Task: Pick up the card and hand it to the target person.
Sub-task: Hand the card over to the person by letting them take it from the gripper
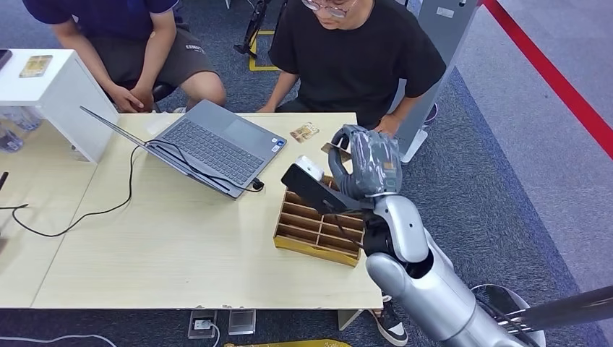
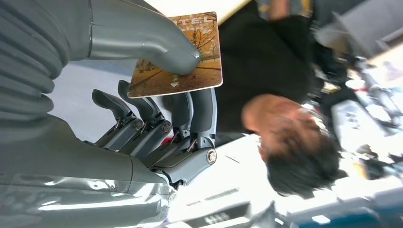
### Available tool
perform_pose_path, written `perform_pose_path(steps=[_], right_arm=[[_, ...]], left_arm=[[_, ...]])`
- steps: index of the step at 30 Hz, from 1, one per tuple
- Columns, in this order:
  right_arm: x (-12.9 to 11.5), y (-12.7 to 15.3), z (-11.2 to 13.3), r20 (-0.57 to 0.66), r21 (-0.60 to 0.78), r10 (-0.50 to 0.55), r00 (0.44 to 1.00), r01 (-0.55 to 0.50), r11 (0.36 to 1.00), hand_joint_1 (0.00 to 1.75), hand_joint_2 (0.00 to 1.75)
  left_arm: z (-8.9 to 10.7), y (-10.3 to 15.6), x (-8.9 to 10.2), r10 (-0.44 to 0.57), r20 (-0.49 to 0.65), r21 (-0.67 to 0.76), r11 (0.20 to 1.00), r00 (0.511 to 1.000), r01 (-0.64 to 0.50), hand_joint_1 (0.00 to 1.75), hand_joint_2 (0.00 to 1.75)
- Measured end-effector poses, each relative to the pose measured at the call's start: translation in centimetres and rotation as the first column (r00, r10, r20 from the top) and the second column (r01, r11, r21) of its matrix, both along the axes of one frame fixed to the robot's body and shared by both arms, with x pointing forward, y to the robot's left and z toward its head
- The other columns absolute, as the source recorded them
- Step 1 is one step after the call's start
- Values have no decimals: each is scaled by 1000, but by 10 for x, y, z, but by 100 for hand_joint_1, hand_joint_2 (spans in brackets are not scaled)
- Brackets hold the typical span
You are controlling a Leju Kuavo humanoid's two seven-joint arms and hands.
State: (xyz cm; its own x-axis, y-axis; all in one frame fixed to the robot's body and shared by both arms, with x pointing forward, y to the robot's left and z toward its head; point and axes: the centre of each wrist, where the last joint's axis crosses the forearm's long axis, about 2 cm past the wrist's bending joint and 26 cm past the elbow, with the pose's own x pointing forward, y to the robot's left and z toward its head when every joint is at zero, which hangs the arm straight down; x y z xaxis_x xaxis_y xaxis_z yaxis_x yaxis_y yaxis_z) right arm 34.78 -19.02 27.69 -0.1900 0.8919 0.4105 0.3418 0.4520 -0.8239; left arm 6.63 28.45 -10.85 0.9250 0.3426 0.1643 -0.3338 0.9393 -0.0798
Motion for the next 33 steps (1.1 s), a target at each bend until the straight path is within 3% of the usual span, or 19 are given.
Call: perform_pose_path(steps=[7,12,21,32,33], right_arm=[[69,12,17,-18,-78,34,999,-35,996,171,175],[95,15,12,-103,-147,-3,995,-12,989,171,175],[110,13,-10,-217,-212,-66,974,19,977,171,175],[113,9,-25,-269,-268,-116,956,41,962,171,175],[113,9,-26,-271,-271,-118,955,41,962,128,175]], left_arm=[[1,0,5,-7,12,-2,1000,1000,7,0,175],[0,0,3,6,-5,2,1000,1000,-6,0,175],[0,2,-1,25,-50,10,1000,998,-24,0,175],[0,1,-1,27,-13,3,1000,1000,-27,0,175],[0,1,-1,27,-11,2,1000,1000,-27,0,175]])
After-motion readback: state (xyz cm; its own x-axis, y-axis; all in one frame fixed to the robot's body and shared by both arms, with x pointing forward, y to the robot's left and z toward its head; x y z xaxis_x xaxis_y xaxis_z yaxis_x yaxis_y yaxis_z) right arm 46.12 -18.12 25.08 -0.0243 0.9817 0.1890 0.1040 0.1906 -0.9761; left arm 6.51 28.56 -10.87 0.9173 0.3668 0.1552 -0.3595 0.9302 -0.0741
